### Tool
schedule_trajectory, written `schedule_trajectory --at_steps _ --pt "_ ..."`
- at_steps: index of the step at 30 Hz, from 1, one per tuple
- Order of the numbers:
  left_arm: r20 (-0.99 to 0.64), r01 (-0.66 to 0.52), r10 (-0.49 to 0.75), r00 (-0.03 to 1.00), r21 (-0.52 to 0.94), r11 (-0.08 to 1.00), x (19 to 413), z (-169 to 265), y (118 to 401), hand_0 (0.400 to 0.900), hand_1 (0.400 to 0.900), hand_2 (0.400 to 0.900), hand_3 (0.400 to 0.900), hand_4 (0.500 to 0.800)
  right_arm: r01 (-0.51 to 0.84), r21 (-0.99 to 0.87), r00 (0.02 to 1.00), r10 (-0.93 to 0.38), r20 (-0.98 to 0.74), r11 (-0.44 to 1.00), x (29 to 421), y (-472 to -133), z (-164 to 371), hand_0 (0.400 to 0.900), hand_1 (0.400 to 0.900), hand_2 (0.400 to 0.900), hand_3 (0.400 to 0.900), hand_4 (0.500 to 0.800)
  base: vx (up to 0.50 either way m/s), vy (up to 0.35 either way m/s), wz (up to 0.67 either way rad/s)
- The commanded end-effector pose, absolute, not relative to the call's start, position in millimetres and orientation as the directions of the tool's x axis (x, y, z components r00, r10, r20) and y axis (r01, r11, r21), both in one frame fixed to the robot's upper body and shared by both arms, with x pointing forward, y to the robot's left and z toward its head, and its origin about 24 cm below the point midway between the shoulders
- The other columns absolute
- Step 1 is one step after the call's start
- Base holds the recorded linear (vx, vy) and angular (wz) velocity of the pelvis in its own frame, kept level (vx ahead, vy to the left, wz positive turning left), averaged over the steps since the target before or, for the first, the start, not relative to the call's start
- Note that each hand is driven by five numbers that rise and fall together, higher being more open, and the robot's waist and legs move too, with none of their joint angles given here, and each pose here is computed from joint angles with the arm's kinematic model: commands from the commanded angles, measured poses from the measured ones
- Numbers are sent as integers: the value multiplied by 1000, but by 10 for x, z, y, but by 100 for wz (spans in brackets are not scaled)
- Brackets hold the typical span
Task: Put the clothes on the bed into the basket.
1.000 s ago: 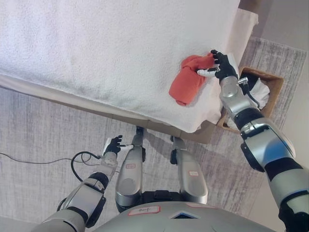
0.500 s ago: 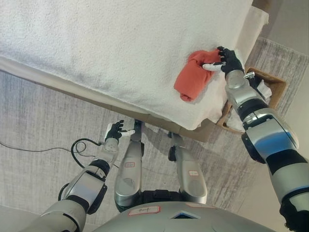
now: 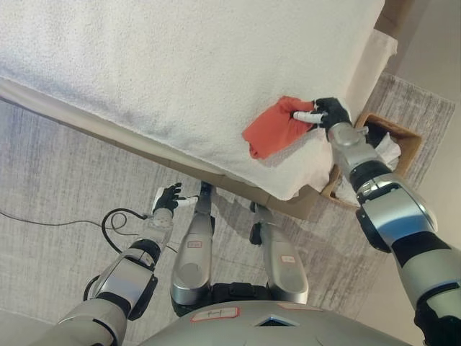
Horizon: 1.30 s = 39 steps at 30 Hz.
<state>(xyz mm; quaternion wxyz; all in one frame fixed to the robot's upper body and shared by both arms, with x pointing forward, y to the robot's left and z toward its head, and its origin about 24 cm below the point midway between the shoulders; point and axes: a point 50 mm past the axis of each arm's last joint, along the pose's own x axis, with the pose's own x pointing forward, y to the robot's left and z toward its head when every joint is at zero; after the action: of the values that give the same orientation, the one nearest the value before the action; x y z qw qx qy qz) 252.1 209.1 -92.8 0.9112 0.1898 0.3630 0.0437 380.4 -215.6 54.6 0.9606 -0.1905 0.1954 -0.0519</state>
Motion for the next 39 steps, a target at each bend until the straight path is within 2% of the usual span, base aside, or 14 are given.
schedule_trajectory --at_steps 1,10,14,19,20,21,22,26,31,39 --pt "-691 58 267 671 409 911 2277 -1062 2280 900 900 900 900 800 39 -342 913 -172 -369 939 3710 -2206 404 400 400 400 400 500 28 -25 -3" --pt "-751 54 304 586 410 910 1937 -1230 2404 900 900 900 900 800 114 -242 880 -212 -425 963 3342 -2349 -31 400 400 400 400 500 80 -10 -14" --pt "-775 1 323 544 385 923 1742 -1309 2444 900 900 900 900 800 185 -205 871 -257 -419 961 3058 -2445 -237 400 400 400 400 500 114 -9 -17" --pt "-805 49 316 502 392 919 1534 -1381 2497 900 900 900 900 800 189 -342 852 -327 -408 921 2779 -2882 -243 400 400 400 400 500 106 -25 -3" --pt "-811 60 315 493 393 918 1490 -1394 2512 900 900 900 900 800 219 -362 845 -362 -395 906 2725 -3022 -201 400 400 400 400 500 78 -13 -5" --pt "-811 61 315 493 393 918 1489 -1394 2510 900 900 900 900 800 219 -362 844 -362 -395 906 2722 -3024 -202 400 400 400 400 500 99 -16 -9" --pt "-815 59 317 484 393 918 1434 -1403 2543 900 900 900 900 800 267 -387 837 -411 -360 883 2641 -3207 -122 400 400 400 400 500 101 -14 -7" --pt "-818 8 353 455 400 917 1347 -1404 2646 900 900 900 900 800 386 -418 777 -534 -334 822 2444 -3545 -58 400 400 400 400 500 106 -15 -2" --pt "-839 24 356 413 400 916 1197 -1455 2649 900 900 900 900 800 523 -440 654 -674 -343 730 2193 -3861 -80 400 400 400 400 500 82 -15 4" --pt "-858 25 345 381 382 924 1082 -1502 2608 900 900 900 900 800 622 -440 538 -762 -361 647 2018 -4106 -52 400 400 400 400 500 47 -19 1"
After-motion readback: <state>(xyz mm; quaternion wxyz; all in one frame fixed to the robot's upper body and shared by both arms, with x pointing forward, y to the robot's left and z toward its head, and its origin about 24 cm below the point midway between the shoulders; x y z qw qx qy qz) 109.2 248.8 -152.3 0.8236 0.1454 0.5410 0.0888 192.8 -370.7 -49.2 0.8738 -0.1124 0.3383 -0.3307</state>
